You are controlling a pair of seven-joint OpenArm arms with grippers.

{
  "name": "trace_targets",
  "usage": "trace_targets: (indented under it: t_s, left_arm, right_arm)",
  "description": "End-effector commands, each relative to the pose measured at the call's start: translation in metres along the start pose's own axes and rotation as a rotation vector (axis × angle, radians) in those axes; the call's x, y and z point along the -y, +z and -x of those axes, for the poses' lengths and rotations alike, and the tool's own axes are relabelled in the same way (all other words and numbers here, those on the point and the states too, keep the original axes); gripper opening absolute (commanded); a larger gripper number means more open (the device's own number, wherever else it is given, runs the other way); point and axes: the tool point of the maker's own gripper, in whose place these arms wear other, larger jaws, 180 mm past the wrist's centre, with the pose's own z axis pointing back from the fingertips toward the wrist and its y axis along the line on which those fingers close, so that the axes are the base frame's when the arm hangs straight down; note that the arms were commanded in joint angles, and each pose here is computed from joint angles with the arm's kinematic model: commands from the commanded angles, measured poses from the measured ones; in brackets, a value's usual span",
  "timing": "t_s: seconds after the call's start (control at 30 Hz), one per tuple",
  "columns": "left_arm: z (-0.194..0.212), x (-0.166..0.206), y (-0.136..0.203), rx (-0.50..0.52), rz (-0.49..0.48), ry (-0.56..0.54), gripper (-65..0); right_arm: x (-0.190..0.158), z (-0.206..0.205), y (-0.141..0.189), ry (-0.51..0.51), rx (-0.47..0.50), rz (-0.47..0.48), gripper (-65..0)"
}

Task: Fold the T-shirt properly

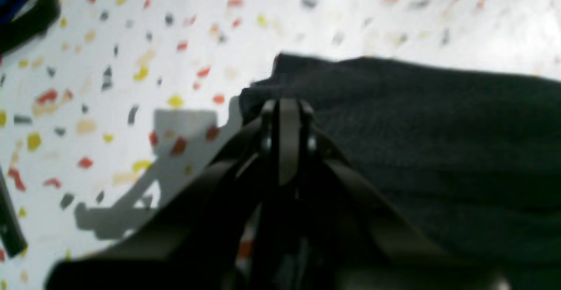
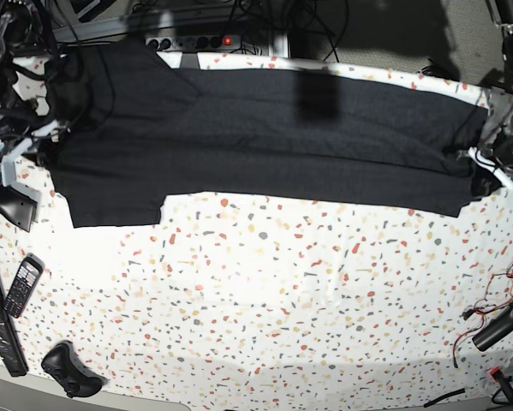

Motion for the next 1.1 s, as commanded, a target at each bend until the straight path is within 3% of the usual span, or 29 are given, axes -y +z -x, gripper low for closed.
trace_targets:
  t_s: [0.0,0.87,0.93,0.97,1.03,1.07]
  left_arm:
    - [-0.02,-0.006,0.004,0.06,-0.007,-0.021,-65.0]
    - [0.005,-0.013,0.013,-0.039,-0.013,-0.047,-65.0]
    - [0.01,-0.013,0.014,-0.045,-0.012,-0.046,-65.0]
    - [0.01,-0.013,0.014,-0.04,-0.012,-0.045,-60.4]
    - [0.007,-0.013,0.014,-0.026,-0.012,-0.045,-43.8]
    - [0.002,-0.013,0.014,-0.004,-0.012,-0.047,-38.9]
  right_arm:
    - [0.005,-0.016,0.005,0.028,0.054,0.007,-65.0]
    - [0.011,-0.002,0.006,0.056,-0.019,0.039,-65.0]
    - [0.011,-0.001,0.006,0.055,-0.025,0.039,-57.9]
    - [0.01,-0.002,0.005,0.051,-0.019,0.035,-52.6]
    - [0.009,-0.007,0.005,0.043,-0.004,0.027,-43.5]
    - [0.008,-0.011,0.005,0.035,0.011,0.016,-40.4]
